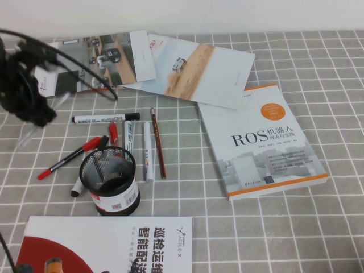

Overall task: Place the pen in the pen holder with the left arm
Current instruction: Place the pen onto the pen holder

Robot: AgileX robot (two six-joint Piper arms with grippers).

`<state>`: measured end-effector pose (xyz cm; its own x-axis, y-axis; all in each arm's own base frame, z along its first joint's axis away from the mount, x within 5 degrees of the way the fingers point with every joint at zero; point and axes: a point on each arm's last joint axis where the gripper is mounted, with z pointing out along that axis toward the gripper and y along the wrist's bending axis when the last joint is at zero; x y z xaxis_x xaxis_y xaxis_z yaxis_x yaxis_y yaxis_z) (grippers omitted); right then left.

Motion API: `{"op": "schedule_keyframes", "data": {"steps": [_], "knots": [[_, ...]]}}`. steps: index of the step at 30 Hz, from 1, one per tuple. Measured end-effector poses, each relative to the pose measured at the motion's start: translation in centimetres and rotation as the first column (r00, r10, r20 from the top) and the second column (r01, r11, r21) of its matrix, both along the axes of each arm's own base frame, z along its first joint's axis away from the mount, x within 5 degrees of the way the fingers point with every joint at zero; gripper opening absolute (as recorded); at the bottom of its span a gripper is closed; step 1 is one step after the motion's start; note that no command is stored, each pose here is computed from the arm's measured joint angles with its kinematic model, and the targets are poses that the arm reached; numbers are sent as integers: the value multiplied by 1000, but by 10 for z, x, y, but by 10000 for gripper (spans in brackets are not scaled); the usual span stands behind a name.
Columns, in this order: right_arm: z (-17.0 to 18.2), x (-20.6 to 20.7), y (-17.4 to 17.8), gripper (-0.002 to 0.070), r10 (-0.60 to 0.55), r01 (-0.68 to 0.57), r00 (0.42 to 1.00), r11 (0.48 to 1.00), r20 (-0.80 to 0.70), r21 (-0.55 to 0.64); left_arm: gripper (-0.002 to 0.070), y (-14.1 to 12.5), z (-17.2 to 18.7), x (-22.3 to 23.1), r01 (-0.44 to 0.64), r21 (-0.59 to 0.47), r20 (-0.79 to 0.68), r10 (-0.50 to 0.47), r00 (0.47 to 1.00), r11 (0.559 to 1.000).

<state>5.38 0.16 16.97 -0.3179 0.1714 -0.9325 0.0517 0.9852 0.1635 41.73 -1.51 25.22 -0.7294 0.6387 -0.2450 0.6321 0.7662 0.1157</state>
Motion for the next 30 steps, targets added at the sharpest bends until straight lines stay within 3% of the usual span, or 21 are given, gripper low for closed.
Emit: {"op": "schedule_keyframes", "data": {"steps": [9,15,19,30], "knots": [[0,0,0,-15,0,0,1000,1000,0,0,48,-12,109,-52,-30,-195,236,77,969,980],[0,0,0,-15,0,0,1000,1000,0,2,48,-18,153,-104,-15,-307,368,133,920,952],[0,0,0,-15,0,0,1000,1000,0,3,48,-17,156,-142,-26,-340,435,182,882,940],[0,0,0,-15,0,0,1000,1000,0,3,48,-23,101,-233,-17,-497,482,292,826,868]]}}
